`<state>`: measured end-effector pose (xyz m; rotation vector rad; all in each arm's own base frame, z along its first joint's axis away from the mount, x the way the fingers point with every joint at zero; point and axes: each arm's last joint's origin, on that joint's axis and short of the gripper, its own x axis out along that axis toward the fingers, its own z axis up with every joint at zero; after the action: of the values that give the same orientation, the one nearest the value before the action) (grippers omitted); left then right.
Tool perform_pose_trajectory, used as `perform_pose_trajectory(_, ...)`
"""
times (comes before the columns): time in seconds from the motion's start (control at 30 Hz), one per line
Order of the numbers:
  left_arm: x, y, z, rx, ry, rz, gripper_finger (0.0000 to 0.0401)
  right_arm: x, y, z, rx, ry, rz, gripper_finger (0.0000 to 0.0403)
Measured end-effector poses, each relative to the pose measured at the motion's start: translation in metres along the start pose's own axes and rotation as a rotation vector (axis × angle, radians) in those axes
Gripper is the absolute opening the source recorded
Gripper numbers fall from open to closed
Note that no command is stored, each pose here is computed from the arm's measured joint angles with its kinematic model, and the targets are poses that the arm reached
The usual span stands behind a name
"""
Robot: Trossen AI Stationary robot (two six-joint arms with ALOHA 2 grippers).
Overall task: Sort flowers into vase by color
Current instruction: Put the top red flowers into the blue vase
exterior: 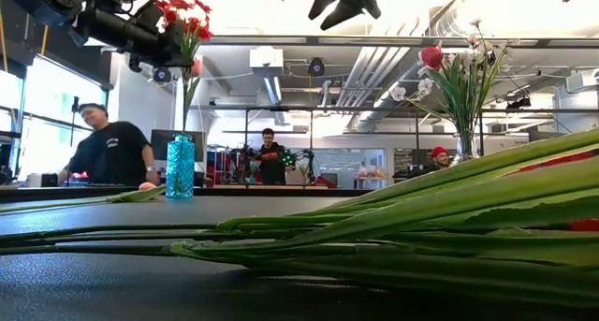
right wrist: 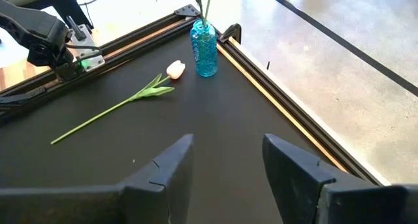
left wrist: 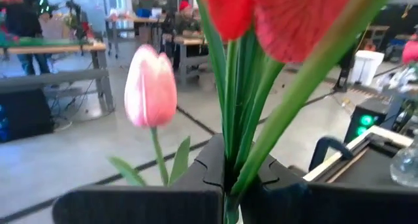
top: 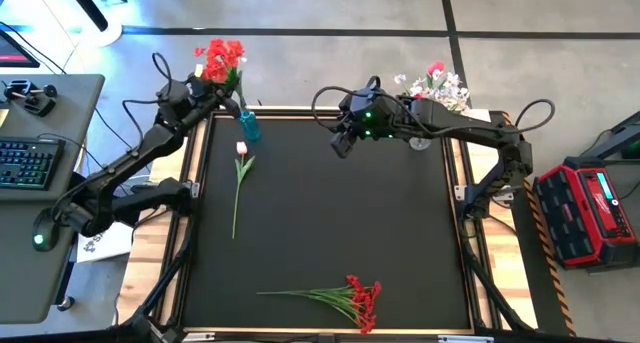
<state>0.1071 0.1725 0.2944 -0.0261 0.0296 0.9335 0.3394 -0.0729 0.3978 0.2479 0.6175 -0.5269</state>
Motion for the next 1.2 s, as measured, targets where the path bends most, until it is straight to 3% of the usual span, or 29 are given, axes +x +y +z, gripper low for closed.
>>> perform_pose_trajectory(0.4, 0.008, 0.001, -0.019, 0.011, 0.157, 0.019, 0.0007, 0.0, 0.0, 0.001, -0.012, -0.01, 0.003, 0.0169)
perform_pose_trajectory(0.87, 0.024, 0.002, -0.036, -0.008, 0.235, 0.006, 0.0083, 0.0, 0.0, 0.001, 0.002, -0.009, 0.005, 0.0169)
perform_pose_trajectory(1.2, 0.017, -0.002, -0.03, -0.016, 0.218, -0.117, 0.0126, 0.001, 0.0, -0.002, -0.012, 0.019, 0.006, 0.0169)
